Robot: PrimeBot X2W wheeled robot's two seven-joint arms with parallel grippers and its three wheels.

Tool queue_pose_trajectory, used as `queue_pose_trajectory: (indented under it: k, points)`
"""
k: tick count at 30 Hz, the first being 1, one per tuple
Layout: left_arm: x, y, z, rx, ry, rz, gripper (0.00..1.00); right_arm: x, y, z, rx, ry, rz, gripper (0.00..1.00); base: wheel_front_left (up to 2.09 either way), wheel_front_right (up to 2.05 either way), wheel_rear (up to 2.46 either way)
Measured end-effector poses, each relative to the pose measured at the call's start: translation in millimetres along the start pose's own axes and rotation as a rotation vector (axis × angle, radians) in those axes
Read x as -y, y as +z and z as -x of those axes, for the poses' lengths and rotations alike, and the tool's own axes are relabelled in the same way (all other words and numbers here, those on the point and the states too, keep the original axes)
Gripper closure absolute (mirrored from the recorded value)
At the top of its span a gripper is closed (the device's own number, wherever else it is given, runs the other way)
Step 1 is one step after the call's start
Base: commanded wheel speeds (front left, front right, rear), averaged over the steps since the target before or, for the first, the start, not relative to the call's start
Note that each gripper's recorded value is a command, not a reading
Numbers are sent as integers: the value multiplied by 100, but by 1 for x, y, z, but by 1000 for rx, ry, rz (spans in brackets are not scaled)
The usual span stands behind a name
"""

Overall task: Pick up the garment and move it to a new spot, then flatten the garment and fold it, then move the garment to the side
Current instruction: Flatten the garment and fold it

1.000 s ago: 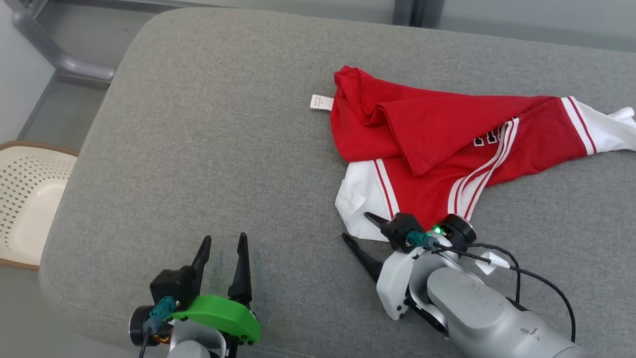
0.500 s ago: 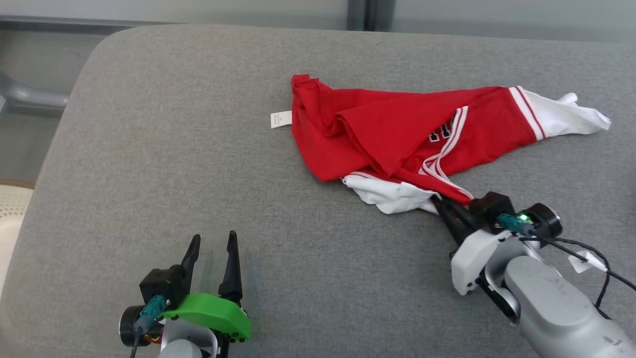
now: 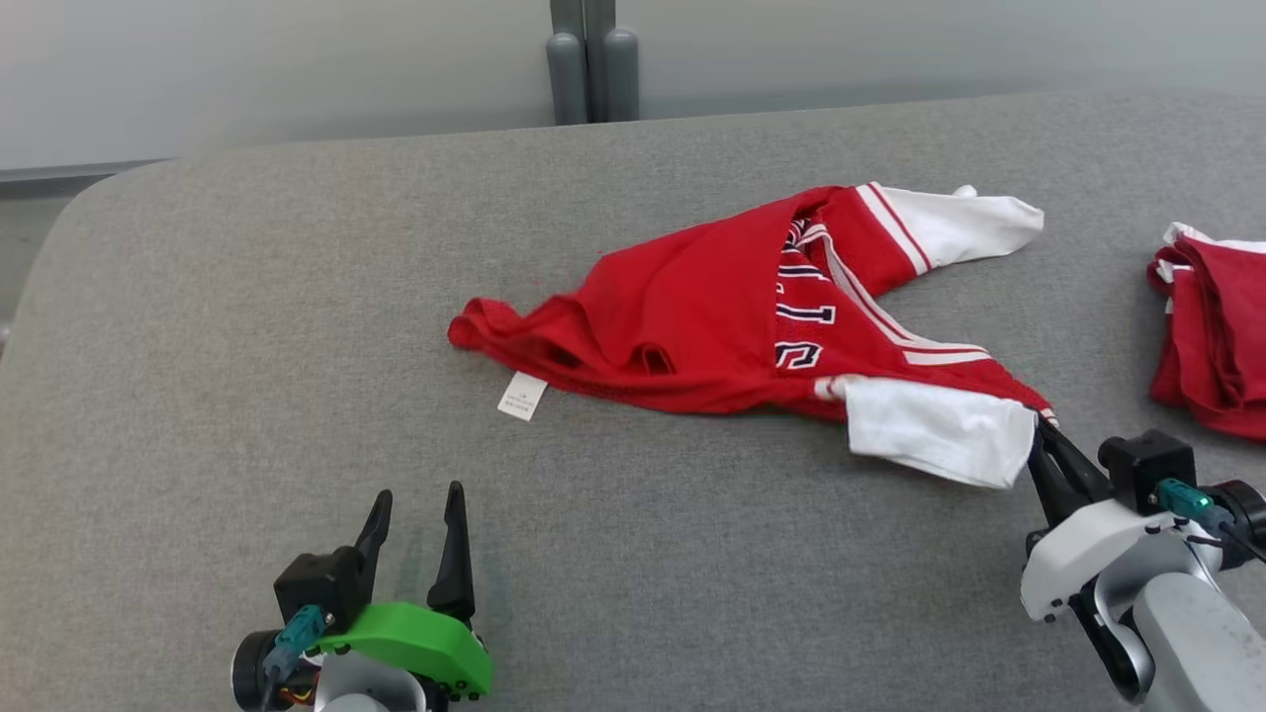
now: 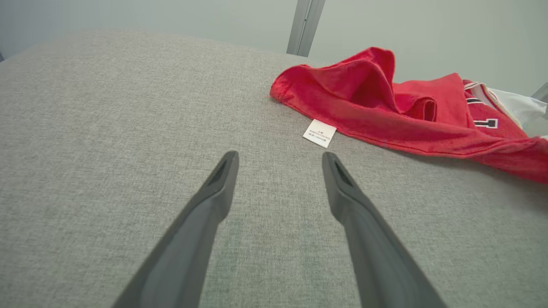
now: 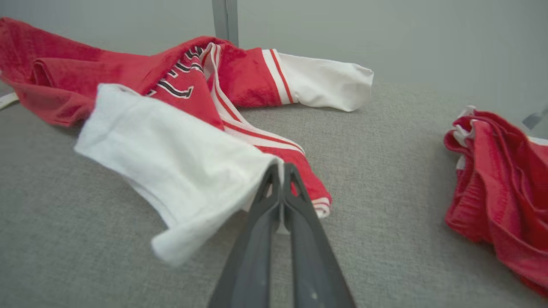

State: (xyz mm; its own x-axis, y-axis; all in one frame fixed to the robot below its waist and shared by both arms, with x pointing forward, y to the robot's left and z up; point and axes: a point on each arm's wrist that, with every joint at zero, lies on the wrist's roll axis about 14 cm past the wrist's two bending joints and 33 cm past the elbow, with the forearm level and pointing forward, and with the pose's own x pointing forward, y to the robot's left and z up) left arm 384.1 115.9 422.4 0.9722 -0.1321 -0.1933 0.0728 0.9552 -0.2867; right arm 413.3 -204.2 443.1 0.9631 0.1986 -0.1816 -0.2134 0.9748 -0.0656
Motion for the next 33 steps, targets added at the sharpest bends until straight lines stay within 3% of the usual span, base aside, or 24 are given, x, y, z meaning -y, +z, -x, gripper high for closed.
queue_pose_trajectory:
  k: [4,5,7,8,13,24,33]
  points:
    - [6,-2,-1,-8,-19,-12,0,13,-7,16,-11,-58,-7,100,0,0,0]
    - [7,-3,-2,-9,-23,-14,0,16,-6,18,-7,-69,-5,94,0,0,0]
    - [11,-5,-3,-15,-36,-26,0,21,0,19,20,-97,-23,11,0,0,0]
    - [13,-6,-4,-19,-44,-30,0,20,3,19,32,-102,-33,0,0,0,0]
    - [35,-4,-17,-16,-136,-111,0,14,18,15,92,-110,-64,0,0,0,0]
    - [75,3,-59,18,-335,-444,0,1,16,10,99,-105,-107,0,0,0,0]
    - [77,-7,-81,-17,-376,-546,0,-5,13,3,88,-94,-119,0,0,0,0]
